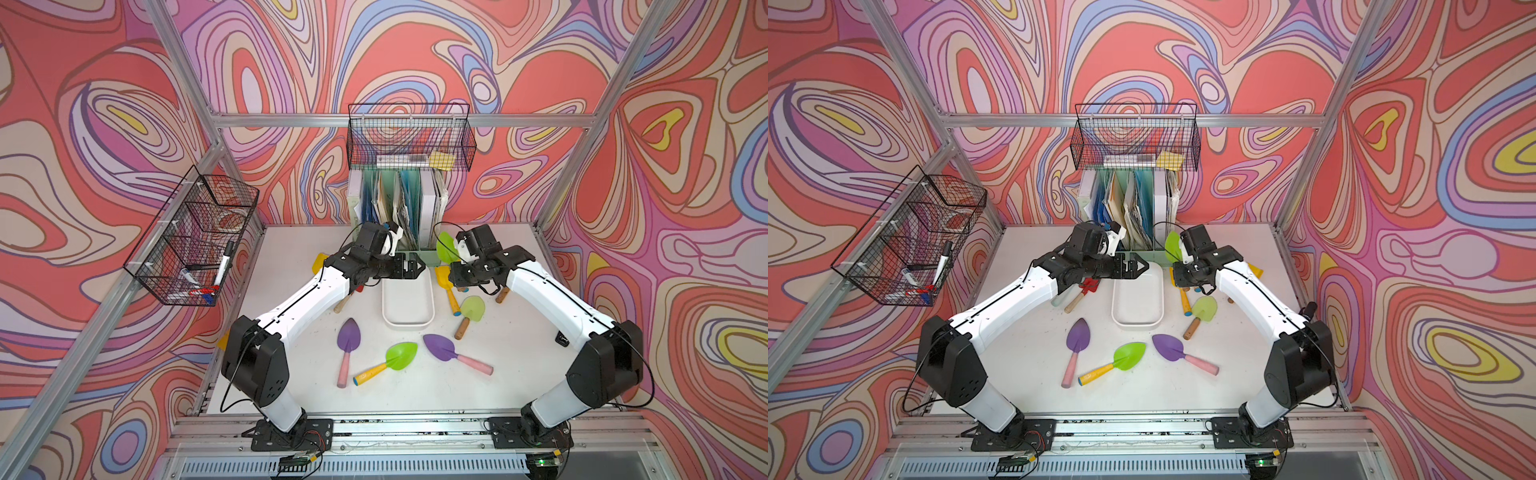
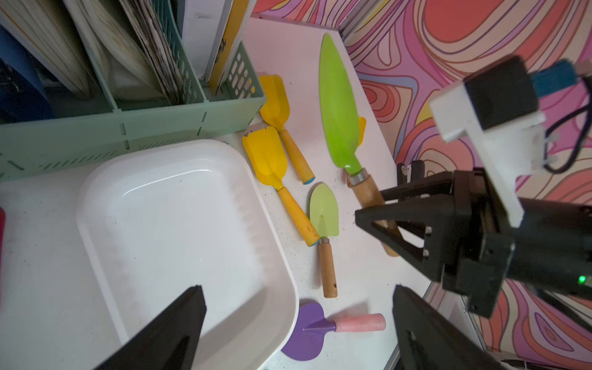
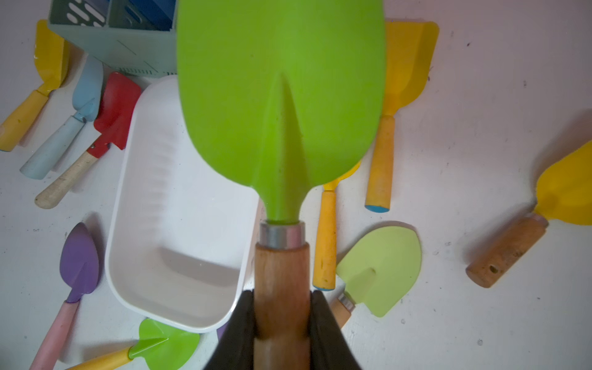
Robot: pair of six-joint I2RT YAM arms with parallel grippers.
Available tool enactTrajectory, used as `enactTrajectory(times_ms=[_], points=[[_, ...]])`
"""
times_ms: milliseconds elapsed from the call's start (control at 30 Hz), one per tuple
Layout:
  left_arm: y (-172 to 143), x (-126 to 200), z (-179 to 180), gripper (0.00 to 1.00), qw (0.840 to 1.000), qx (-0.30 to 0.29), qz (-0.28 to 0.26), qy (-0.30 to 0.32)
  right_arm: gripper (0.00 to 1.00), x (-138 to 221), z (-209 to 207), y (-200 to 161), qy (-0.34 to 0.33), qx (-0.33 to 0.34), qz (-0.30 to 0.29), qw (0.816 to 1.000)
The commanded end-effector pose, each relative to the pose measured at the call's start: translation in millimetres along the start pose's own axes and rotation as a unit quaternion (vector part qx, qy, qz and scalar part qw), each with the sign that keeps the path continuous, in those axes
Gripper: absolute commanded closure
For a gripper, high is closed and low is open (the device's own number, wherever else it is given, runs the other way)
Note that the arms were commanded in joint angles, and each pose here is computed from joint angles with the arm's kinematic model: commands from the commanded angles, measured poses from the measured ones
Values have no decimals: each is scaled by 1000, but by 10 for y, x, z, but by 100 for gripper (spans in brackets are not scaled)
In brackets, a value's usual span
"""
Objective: Put the shovel into the storage box
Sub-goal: Pick up the shovel from the center of the board.
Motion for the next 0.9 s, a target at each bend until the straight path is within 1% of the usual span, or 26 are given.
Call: enactTrajectory(times_ms=[0,133,367,467,700,867], points=[[22,-95,-12,3,999,-2,-23,-26,100,5,227,-77,17,8,2,1000],[17,-203,42,6,999,3,-27,-24,100,-33,421,-115,39,19,3,999],[16,-304,124,12,999,4,-32,1,100,15,583,-124,62,28,-3,998],[14,-354,150,20,999,6,-31,5,100,29,633,-124,71,33,-5,997],[19,-398,164,48,999,14,-40,-1,100,23,686,-119,77,36,-6,996],[26,-422,168,63,999,17,-40,-4,100,14,703,-125,78,38,-5,996]])
Point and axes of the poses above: each gripper's point midway between its finger pads, its own x axis back along the fingers, its own z axis along the line the jaws close on, y = z × x, the point moved 10 cm from there along x, back along the fingers, and after that the axes turned 1 degree about x, right-handed, at the moved point
